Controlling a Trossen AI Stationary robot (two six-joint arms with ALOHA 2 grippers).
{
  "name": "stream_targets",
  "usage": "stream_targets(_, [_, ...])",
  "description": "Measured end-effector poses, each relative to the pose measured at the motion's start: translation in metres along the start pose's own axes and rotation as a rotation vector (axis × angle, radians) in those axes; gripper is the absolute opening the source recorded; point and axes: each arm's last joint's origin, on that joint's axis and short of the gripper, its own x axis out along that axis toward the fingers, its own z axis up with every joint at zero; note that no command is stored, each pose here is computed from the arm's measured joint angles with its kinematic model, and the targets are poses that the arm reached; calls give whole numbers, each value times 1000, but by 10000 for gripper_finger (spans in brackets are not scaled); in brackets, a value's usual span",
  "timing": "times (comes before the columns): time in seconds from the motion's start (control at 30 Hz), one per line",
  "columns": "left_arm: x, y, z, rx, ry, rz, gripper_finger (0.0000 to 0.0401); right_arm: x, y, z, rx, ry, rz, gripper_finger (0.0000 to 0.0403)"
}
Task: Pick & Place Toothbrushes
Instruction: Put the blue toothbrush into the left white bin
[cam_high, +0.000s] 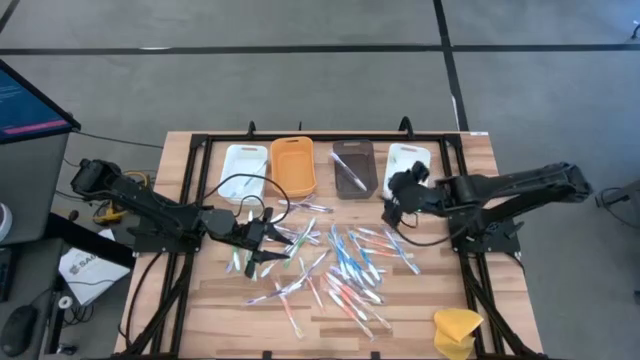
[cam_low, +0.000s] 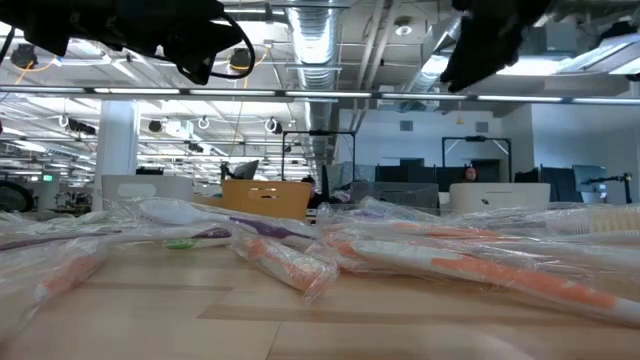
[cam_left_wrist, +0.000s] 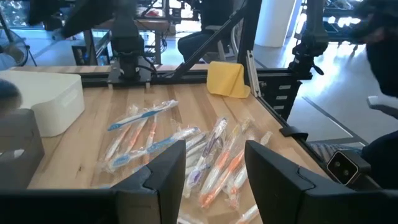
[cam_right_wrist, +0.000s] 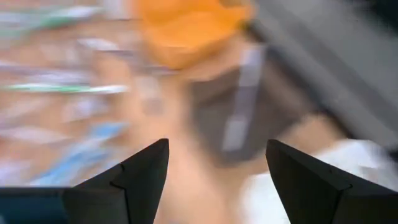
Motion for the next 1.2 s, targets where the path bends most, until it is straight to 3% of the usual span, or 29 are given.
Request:
stream_targets(0.17, [0, 0, 0, 0, 2, -4, 158, -15, 23, -7, 51, 142, 342, 265])
stream_targets(0.27, [0, 0, 0, -7, 2, -4, 158, -21, 35, -20, 48, 248, 377, 265])
stream_targets(0.47, [0, 0, 0, -7, 2, -3, 158, -25, 52, -46, 114, 437, 283, 265])
stream_targets(0.67, [0, 0, 0, -6, 2, -2, 158, -17, 64, -70, 196, 585, 71, 265])
stream_targets(0.83, [0, 0, 0, -5, 1, 2, 158, -4, 73, -83, 243, 655, -93, 265])
stream_targets(1.2, [0, 0, 0, -4, 1, 1, 158, 30, 87, -97, 227, 734, -230, 265])
